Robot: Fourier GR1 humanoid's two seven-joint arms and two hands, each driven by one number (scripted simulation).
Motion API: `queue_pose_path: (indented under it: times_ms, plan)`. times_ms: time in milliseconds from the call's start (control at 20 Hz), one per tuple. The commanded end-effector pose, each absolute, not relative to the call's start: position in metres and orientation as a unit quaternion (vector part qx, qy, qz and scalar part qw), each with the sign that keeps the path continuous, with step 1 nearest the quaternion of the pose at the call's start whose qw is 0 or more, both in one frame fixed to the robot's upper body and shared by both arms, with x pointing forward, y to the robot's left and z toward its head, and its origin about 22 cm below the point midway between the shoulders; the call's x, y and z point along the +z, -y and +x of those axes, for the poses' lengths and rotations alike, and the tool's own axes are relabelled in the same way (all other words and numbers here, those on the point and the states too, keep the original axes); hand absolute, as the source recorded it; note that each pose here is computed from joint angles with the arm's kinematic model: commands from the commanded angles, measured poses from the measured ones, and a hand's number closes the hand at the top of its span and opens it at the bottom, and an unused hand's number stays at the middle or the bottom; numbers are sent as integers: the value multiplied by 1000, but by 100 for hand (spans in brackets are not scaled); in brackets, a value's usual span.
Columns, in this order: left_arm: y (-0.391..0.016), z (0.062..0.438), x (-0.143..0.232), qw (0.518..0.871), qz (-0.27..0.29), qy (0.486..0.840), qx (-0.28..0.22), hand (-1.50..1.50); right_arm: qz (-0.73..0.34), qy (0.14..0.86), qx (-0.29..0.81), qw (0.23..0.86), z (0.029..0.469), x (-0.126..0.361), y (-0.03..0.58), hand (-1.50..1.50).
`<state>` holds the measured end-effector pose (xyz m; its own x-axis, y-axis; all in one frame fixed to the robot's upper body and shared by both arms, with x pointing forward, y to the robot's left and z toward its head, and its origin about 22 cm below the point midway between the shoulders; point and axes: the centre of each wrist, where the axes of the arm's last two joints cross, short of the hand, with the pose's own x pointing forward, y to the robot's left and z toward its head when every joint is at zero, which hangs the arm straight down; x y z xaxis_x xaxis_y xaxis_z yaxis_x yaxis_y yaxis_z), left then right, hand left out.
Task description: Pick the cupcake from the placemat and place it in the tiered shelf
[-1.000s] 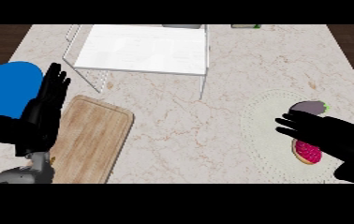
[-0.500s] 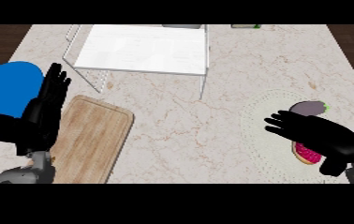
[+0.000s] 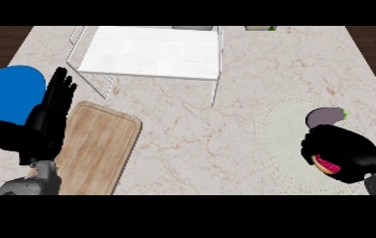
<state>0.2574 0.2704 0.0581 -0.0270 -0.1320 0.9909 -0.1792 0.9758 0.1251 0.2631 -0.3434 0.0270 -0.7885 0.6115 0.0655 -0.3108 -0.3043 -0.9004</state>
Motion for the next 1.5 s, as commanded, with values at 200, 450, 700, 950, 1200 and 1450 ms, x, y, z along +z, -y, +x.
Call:
queue_pose_path:
  times_ms: [200, 450, 700, 950, 1200, 1450]
  plan:
    - [-272, 258, 60, 687, 122, 715, 23, 0, -235, 512, 688, 457, 253, -12, 243, 150]
    - [-272, 256, 59, 690, 117, 714, 23, 0, -278, 500, 614, 544, 254, -13, 196, 150]
    - [-270, 257, 59, 693, 104, 713, 20, 0, -309, 494, 572, 578, 254, 6, 173, 150]
    - [-267, 256, 57, 693, 103, 714, 13, 0, -333, 558, 472, 596, 254, 46, 151, 150]
    - [-262, 256, 52, 699, 92, 709, 7, 0, -359, 629, 331, 605, 250, 97, 126, 150]
    - [-258, 264, 55, 694, 96, 713, 2, 0, -410, 638, 236, 608, 241, 142, 91, 150]
